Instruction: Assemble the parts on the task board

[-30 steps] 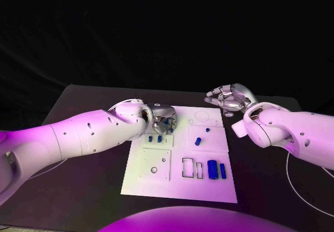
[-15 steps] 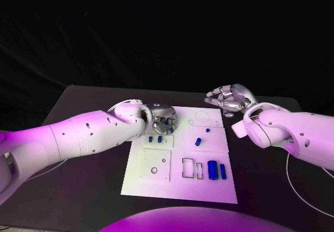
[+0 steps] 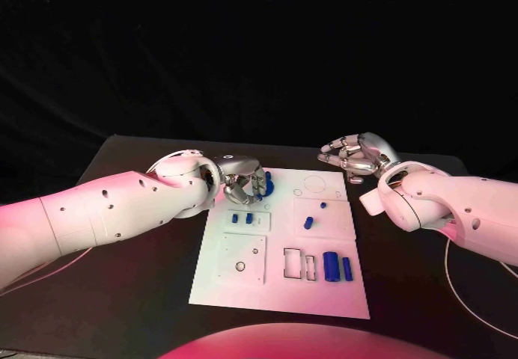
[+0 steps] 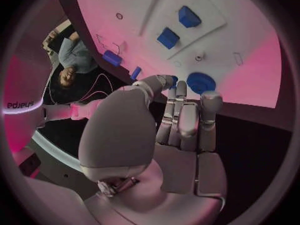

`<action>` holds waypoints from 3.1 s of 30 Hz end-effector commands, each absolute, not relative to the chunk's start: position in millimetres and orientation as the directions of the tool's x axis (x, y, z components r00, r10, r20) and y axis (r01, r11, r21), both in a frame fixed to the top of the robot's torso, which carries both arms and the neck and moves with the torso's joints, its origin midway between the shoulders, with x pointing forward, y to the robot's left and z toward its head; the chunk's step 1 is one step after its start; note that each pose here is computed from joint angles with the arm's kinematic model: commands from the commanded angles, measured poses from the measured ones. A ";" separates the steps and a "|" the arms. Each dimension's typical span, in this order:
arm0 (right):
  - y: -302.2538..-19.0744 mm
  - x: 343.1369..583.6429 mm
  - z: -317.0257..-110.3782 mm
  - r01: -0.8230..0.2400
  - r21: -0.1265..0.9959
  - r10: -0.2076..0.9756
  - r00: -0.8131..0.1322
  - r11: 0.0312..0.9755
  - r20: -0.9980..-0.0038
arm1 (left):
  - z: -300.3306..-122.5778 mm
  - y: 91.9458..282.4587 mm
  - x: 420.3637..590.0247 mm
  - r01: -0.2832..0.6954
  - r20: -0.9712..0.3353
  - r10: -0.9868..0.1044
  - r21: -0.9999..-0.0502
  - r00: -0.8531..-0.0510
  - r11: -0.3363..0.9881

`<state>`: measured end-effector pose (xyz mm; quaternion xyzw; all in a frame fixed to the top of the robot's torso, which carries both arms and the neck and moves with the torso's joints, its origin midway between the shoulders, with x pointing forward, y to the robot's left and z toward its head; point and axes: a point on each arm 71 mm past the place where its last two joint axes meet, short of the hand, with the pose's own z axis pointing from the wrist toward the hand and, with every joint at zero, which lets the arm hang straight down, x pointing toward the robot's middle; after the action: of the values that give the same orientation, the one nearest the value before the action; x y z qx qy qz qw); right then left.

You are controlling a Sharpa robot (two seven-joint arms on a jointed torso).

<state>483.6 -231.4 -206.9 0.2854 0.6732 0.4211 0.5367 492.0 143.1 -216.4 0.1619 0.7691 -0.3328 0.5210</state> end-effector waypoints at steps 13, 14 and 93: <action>-230.7 483.1 -207.9 -0.079 0.871 0.830 -0.271 0.486 -0.487 | -215.6 170.6 495.7 0.522 -0.890 -0.132 -0.371 -0.437 0.768; -230.6 483.1 -207.9 -0.078 0.871 0.830 -0.271 0.486 -0.487 | -216.4 171.1 496.1 0.520 -0.889 -0.131 -0.370 -0.439 0.769; -228.8 482.8 -208.2 -0.079 0.871 0.830 -0.274 0.484 -0.486 | -238.0 163.5 501.0 0.514 -0.877 -0.050 -0.325 -0.477 0.794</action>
<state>483.4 -230.6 -208.4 0.2857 0.6742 0.4208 0.5356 501.9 164.4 -237.2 0.1404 0.8085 -0.2862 0.4947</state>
